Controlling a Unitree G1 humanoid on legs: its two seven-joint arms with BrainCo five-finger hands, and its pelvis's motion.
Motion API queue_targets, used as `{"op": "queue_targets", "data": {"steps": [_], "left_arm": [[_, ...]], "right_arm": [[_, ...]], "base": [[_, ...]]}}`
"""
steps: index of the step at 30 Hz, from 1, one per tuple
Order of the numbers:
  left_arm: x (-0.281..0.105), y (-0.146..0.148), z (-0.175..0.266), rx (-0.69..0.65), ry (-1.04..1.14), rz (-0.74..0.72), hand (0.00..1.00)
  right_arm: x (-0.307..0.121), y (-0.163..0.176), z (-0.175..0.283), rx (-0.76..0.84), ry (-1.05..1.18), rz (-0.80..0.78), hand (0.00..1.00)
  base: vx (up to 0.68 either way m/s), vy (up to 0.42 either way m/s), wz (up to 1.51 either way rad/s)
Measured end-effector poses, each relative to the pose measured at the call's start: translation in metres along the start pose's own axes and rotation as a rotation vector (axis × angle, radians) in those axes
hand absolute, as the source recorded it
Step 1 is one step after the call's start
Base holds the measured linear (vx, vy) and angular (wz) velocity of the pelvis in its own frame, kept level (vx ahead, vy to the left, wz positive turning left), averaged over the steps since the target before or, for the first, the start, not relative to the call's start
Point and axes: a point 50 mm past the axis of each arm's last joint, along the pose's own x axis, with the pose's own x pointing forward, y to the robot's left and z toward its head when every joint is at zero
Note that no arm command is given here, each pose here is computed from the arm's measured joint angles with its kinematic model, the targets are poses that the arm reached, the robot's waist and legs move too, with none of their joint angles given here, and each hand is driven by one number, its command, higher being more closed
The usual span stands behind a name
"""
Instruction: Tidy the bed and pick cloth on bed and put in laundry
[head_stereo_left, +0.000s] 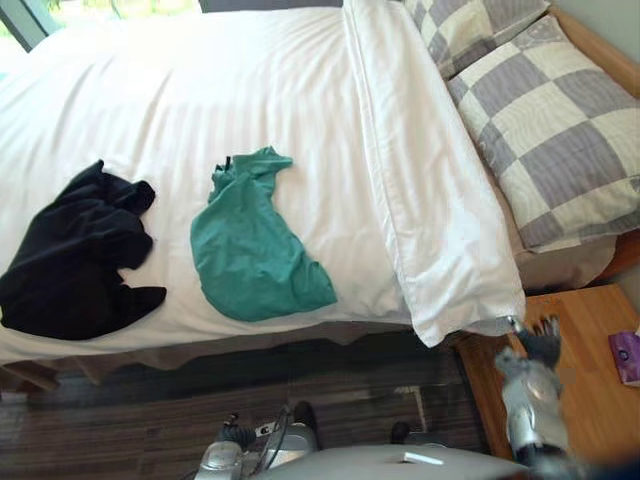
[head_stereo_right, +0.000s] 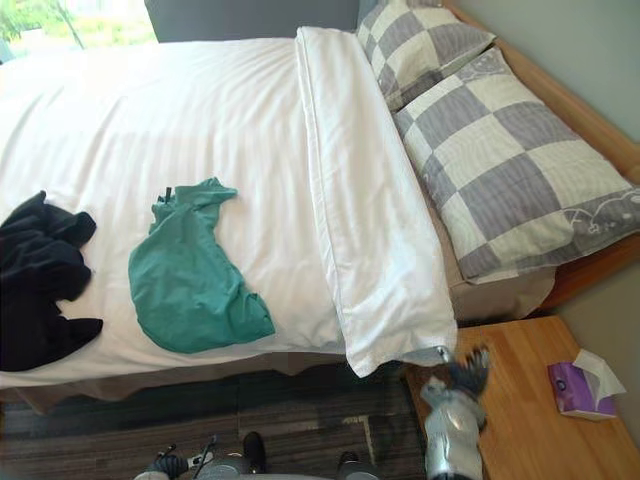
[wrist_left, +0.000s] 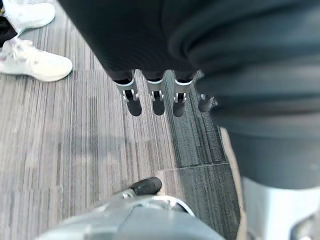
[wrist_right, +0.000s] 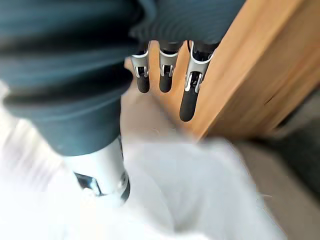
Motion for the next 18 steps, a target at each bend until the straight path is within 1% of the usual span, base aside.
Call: {"op": "queue_targets", "data": {"steps": [4,5,8,11,12,14,16,17,18], "left_arm": [[-0.001,0.000,-0.006,-0.033,0.017,-0.015,0.00],[-0.001,0.001,-0.007,-0.044,0.020,-0.016,0.00],[-0.002,0.001,-0.012,-0.061,0.036,-0.022,0.00],[-0.003,0.001,-0.014,-0.060,0.046,-0.021,0.00],[-0.003,0.002,-0.017,-0.058,0.053,-0.020,0.00],[-0.004,0.003,-0.019,-0.055,0.063,-0.018,0.00],[-0.003,0.005,-0.018,-0.045,0.076,-0.015,0.00],[-0.002,0.006,-0.016,-0.042,0.075,-0.014,0.00],[-0.001,0.006,-0.010,-0.024,0.070,-0.019,0.00]], "right_arm": [[-0.007,-0.025,-0.011,-0.013,0.031,-0.061,0.00],[-0.010,-0.029,-0.011,-0.009,0.026,-0.067,1.00],[-0.014,-0.033,-0.014,0.003,0.028,-0.063,1.00],[-0.015,-0.026,-0.006,0.056,-0.002,-0.002,1.00],[-0.015,-0.019,0.004,0.115,-0.032,0.051,1.00],[-0.014,-0.002,0.019,0.202,-0.075,0.156,1.00],[-0.011,0.037,0.044,0.376,-0.111,0.331,1.00],[-0.010,0.047,0.050,0.426,-0.115,0.371,1.00],[-0.009,0.066,0.064,0.534,-0.122,0.451,1.00]], "base": [[-0.02,-0.014,-0.18],[-0.04,-0.014,-0.05],[0.00,0.000,0.00],[0.02,0.017,0.06],[0.01,0.042,0.06],[0.01,0.045,0.07],[-0.03,0.043,0.06],[-0.03,0.019,0.12],[0.00,0.015,0.11]]}}
